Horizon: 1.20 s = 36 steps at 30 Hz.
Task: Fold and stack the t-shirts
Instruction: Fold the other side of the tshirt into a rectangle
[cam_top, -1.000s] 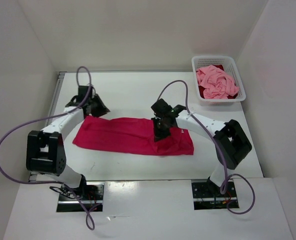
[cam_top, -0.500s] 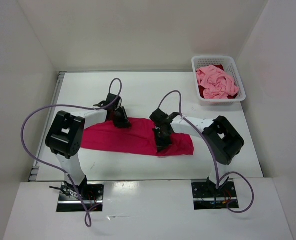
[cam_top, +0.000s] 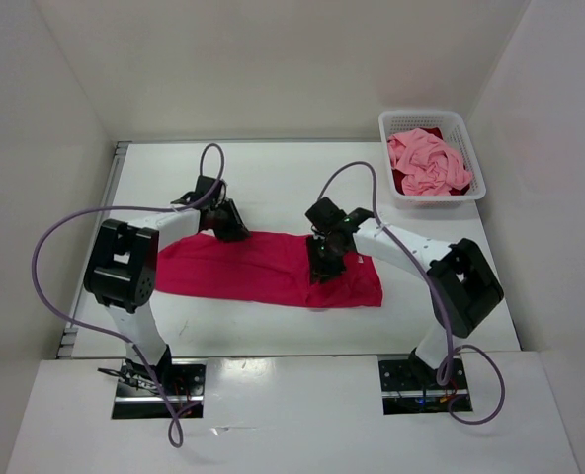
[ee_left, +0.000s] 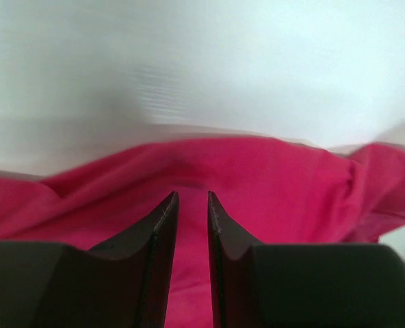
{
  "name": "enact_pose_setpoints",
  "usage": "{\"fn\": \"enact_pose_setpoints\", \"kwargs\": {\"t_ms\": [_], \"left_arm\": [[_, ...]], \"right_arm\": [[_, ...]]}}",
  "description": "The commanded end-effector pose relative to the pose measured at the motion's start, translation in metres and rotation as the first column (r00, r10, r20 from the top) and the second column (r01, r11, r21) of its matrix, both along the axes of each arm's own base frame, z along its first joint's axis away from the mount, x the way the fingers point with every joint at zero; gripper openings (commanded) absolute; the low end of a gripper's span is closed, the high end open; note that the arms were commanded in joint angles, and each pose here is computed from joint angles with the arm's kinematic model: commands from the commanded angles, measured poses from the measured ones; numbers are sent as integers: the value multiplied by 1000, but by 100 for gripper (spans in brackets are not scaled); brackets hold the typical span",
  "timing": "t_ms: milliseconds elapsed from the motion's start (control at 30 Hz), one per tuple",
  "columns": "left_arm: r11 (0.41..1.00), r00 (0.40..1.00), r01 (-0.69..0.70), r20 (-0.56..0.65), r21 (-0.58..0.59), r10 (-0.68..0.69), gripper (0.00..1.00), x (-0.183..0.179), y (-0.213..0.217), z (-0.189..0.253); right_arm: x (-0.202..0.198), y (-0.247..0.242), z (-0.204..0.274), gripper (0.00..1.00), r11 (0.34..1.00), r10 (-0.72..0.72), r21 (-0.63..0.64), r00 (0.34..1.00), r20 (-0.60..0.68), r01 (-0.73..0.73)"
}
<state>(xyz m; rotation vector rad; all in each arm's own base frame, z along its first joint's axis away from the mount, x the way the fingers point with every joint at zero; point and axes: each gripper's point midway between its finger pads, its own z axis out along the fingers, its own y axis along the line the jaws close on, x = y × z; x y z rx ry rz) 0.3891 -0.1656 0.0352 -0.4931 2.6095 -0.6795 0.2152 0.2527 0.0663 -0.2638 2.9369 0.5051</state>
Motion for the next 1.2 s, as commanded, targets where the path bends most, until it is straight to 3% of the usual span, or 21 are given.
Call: {"fn": "enact_pose_setpoints", "kwargs": {"t_ms": [0, 133, 367, 400, 500, 667, 833, 967, 1100, 1167], "left_arm": [[995, 987, 85, 144, -46, -78, 31, 8, -27, 56], [962, 956, 264, 151, -73, -251, 31, -20, -93, 62], [864, 870, 490, 123, -115, -477, 31, -63, -177, 44], [861, 868, 494, 121, -122, -481, 31, -62, -179, 43], [853, 860, 509, 94, -113, -501, 32, -63, -185, 26], [869, 871, 491, 59, -52, -488, 32, -52, -181, -1], [884, 885, 464, 58, -51, -461, 32, -38, -184, -8], [901, 903, 429, 58, -63, -425, 32, -25, -180, -12], [906, 909, 413, 93, -86, -406, 32, -19, -180, 7], [904, 908, 415, 112, -101, -404, 32, -21, -176, 21]], "right_arm": [[38, -30, 7, 37, 986, -110, -106, 983, 146, 126], [46, -37, -13, 41, 972, -130, -175, 980, 153, 156], [42, -30, -29, 46, 975, -130, -166, 986, 104, 146], [37, -30, -32, 46, 978, -116, -162, 990, 83, 128], [23, -20, -33, 34, 990, -86, -107, 996, 15, 87], [11, -16, -18, 26, 996, -68, -54, 997, -19, 67], [-19, -17, -23, 26, 999, -39, -6, 992, -118, 38], [-22, -15, -18, 26, 998, -49, 26, 992, -117, 52], [-24, -14, -4, 46, 997, -52, 51, 993, -105, 58], [-17, -17, 4, 46, 996, -69, 42, 994, -81, 73]]}}
